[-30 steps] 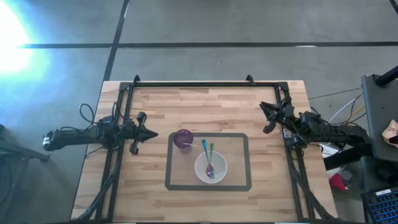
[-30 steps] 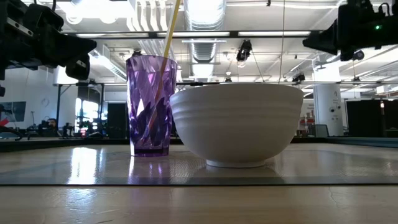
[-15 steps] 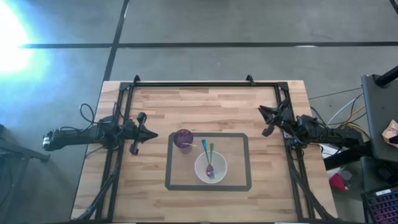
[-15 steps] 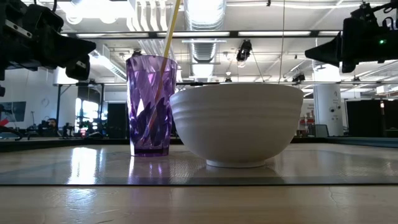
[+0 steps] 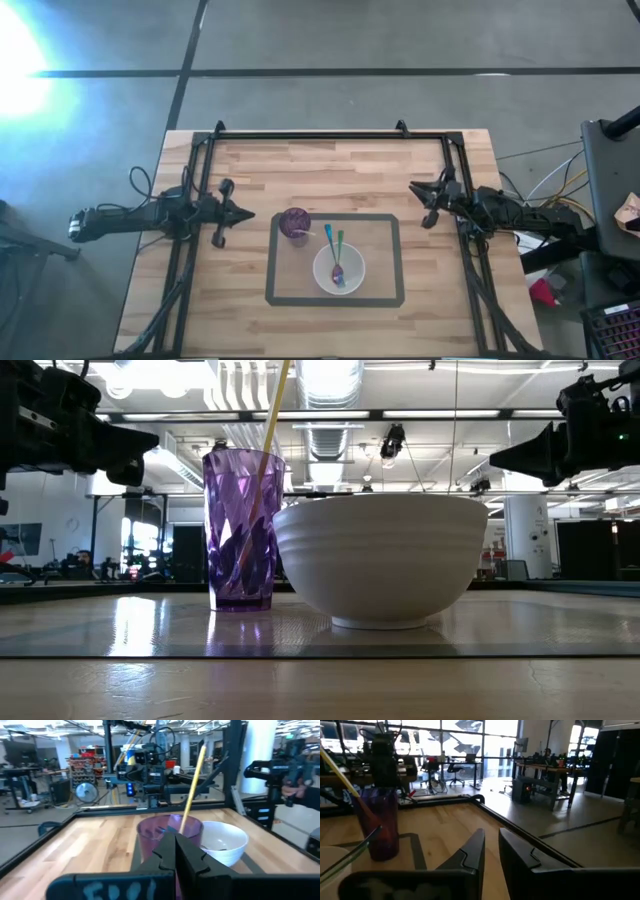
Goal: Pick & Place Utensil
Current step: Return to Home Position
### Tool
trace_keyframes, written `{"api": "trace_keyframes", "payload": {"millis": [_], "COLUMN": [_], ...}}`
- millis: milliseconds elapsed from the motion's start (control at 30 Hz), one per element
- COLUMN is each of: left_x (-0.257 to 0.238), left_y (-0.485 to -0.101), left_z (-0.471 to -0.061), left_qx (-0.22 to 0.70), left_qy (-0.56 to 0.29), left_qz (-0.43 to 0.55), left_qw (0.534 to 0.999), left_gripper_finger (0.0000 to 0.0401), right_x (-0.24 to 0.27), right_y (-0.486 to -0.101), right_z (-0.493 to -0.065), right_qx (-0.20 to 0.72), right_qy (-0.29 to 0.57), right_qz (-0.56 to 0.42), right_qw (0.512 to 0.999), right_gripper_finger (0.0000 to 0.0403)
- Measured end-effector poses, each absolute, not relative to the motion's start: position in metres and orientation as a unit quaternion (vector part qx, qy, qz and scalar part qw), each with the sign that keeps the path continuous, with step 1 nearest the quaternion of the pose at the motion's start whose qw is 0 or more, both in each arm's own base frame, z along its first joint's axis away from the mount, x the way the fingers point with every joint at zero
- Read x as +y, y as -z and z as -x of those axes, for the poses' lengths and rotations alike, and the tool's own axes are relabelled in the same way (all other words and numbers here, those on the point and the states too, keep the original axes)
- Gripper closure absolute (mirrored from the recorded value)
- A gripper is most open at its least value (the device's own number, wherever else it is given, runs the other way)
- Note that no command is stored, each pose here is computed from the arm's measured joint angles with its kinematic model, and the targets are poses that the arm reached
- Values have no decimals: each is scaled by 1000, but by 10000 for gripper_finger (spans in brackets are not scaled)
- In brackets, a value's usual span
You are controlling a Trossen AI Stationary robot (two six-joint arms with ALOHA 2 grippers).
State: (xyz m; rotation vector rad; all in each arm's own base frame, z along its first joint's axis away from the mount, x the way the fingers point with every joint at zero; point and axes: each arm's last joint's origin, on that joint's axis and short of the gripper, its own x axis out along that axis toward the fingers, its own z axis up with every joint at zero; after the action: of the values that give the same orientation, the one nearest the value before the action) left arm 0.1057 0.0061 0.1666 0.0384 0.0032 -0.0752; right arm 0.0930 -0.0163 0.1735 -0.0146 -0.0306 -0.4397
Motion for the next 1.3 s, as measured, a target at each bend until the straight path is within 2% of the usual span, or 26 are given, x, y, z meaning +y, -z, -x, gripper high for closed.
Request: {"api": "trace_keyframes", "payload": {"millis": [233,1300], "left_x": [7,8], "left_y": [-167,-157], "left_z": [-106,-105], "left_qx": [2,53], "left_qy": [14,10], "left_qz": [-27,25], "left_qw": [1000,998], "left_gripper_finger": [401,401], "right_x": [-15,-15], "right_y": [-173,-169], "right_z": [-94,-97], "right_qx": [-14,15], "right_qy": [202,198], "right_qz": [6,23], "right_qw": [979,980], "right_gripper_finger": [351,351]}}
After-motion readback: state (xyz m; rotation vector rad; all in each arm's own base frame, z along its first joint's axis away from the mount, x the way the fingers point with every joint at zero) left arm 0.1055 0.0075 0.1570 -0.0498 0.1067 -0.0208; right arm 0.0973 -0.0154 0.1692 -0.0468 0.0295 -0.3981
